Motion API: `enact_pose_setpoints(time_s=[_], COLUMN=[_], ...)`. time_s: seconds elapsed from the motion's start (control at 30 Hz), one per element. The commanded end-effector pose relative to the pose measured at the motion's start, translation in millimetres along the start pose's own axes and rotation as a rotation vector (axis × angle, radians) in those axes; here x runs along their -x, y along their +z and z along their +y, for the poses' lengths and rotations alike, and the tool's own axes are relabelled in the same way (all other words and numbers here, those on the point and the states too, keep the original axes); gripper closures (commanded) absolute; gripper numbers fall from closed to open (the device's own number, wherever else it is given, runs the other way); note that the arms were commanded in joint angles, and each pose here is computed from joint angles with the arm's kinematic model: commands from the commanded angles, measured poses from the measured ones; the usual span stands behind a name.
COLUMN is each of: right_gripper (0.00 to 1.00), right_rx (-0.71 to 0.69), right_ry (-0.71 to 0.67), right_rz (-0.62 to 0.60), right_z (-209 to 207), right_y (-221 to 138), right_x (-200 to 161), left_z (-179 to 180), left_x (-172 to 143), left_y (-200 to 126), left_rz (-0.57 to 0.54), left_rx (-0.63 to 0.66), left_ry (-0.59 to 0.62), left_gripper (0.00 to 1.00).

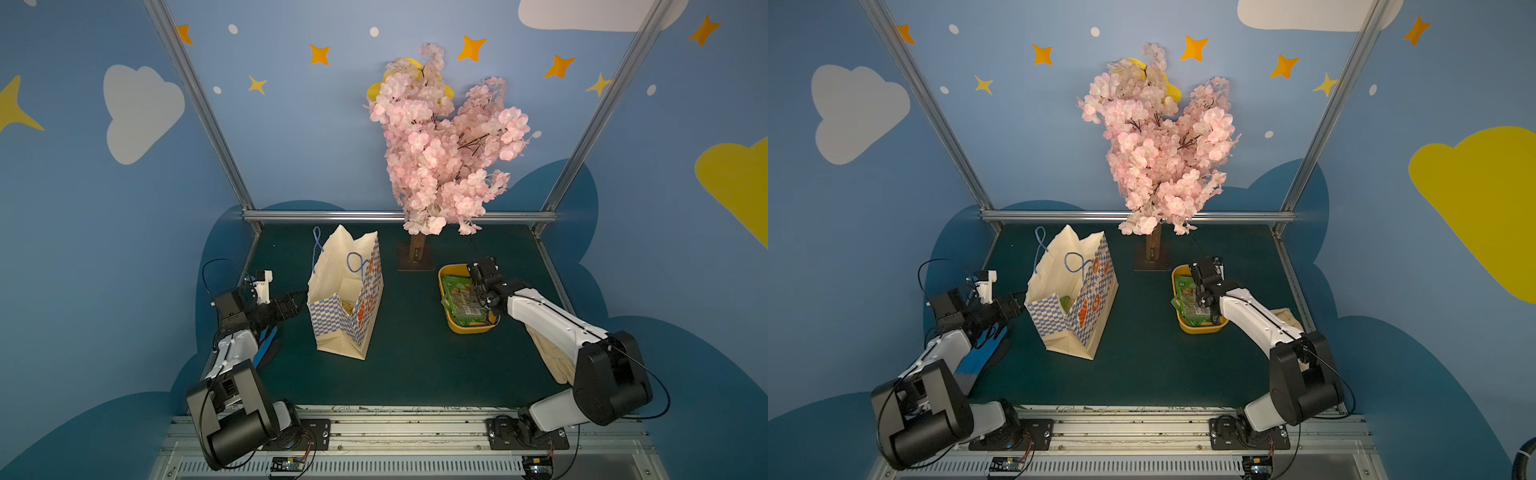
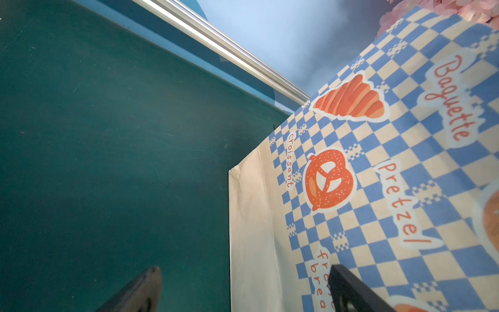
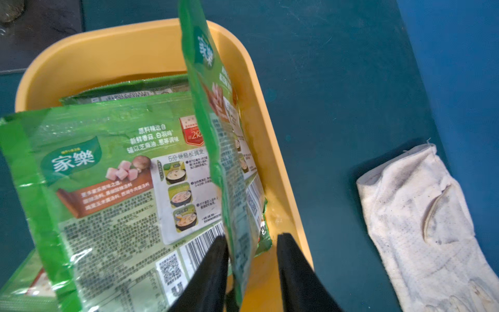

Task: Place the condiment packets inside the bag
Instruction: Pick up the condiment packet from the storage box.

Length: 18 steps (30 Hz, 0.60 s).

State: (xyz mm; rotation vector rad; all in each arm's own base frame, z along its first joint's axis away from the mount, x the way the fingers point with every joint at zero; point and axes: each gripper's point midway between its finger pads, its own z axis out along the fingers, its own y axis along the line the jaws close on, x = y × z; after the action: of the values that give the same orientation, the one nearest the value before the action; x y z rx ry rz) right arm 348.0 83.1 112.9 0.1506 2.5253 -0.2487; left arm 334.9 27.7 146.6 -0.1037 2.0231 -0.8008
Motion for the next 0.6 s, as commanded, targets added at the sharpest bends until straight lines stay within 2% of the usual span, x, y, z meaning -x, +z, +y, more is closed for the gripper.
enact_pose_setpoints(time_s=[0.0,0.13,0.33,0.47,0.57], right_gripper=[0.77,1.0,1.0,1.0,1.0], right_rx=[0.028,0.083,0.248,0.449,0.619], right_ry=[0.022,0.016,0.049,0.093,0.053], right_rz=[-0.002,-0.012,-0.157,-0.254,-0.326], right_z=[7.2,14.7,21.7,33.0,42.0], right_y=[2.0,-14.0,-79.5,-135.1,-184.7], right_x=[7.7,18.3,43.5,50.9,47.9], left_z=[-2.5,-2.4,-2.5,-2.3,-1.5], left_x=[4.8,4.8,4.8,4.9,4.6], left_y=[-1.5,-1.6,-1.5,-1.7,-1.7], left_rz=[-0.006,-0.006,-0.006,-0.006,-0.006], left_rx=[-0.014,-0.014,-0.014,-0.014,-0.011], left_ry=[0.014,0.014,0.015,0.014,0.01], left_gripper=[0.0,0.0,0.0,0.0,0.0])
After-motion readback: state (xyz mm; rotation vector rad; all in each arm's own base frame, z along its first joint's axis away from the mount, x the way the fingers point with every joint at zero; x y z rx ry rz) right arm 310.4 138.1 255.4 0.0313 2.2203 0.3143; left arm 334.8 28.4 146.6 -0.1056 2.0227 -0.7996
